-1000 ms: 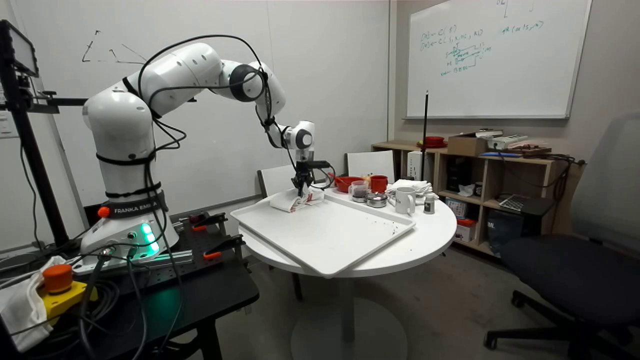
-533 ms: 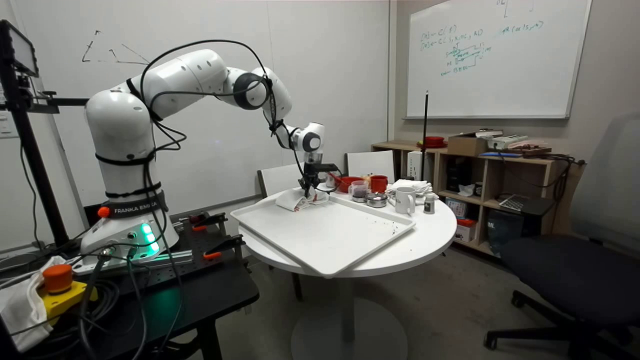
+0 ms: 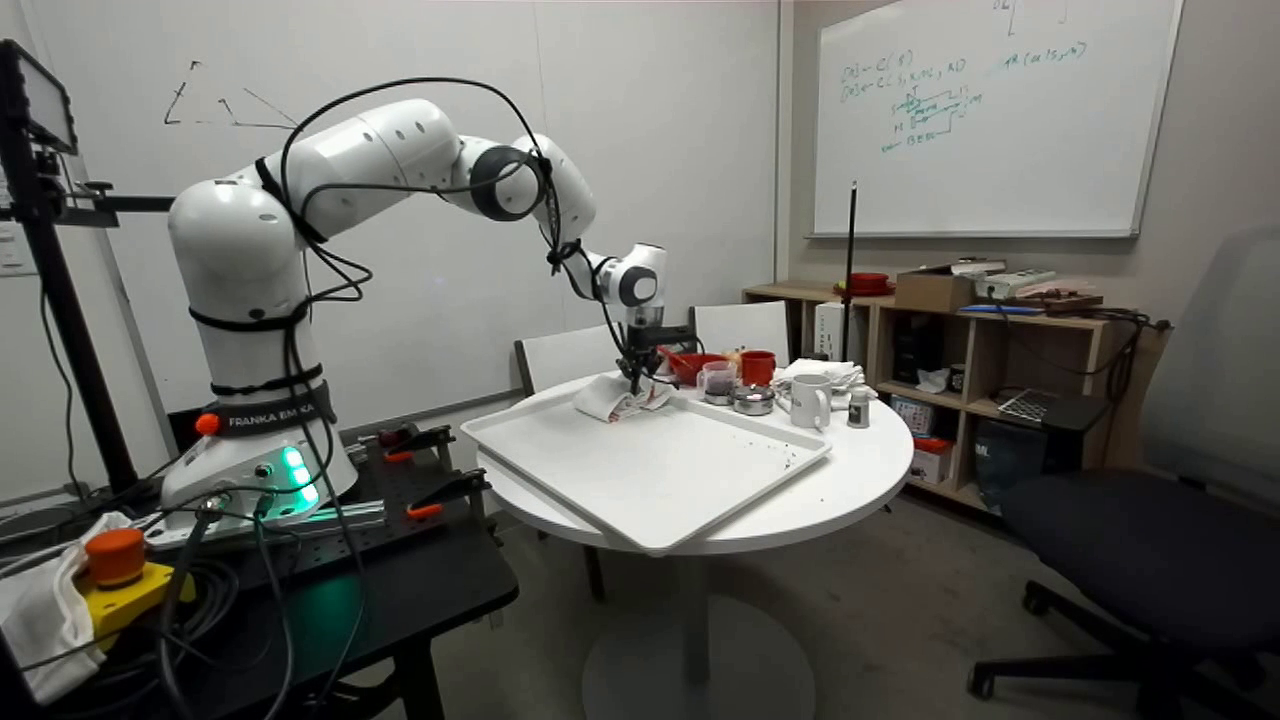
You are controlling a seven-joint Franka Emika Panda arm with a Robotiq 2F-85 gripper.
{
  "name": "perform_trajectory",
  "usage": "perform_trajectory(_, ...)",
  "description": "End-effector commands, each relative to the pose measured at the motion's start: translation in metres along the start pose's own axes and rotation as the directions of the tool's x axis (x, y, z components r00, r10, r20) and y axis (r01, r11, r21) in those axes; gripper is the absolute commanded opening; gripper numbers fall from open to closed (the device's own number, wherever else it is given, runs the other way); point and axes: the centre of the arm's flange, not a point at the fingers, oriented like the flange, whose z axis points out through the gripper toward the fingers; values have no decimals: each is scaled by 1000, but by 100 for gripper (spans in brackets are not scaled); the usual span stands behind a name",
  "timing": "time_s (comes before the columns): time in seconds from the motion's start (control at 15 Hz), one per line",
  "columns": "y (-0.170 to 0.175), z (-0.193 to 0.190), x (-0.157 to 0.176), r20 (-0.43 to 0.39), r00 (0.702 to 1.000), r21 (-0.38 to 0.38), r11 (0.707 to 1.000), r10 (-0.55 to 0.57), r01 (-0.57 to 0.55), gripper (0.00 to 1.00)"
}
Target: Pick up the white towel and wipe the the white tray.
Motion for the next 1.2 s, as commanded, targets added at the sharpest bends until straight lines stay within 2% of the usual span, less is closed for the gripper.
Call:
perform_trajectory(0.0, -5, -13, -29, -25, 999, -46, 999, 23, -24, 2)
perform_trajectory(0.67, -19, -21, -114, -41, 992, -120, 985, 118, -123, 2)
perform_trajectory(1.13, -32, -36, -184, -52, 976, -173, 961, 210, -216, 2)
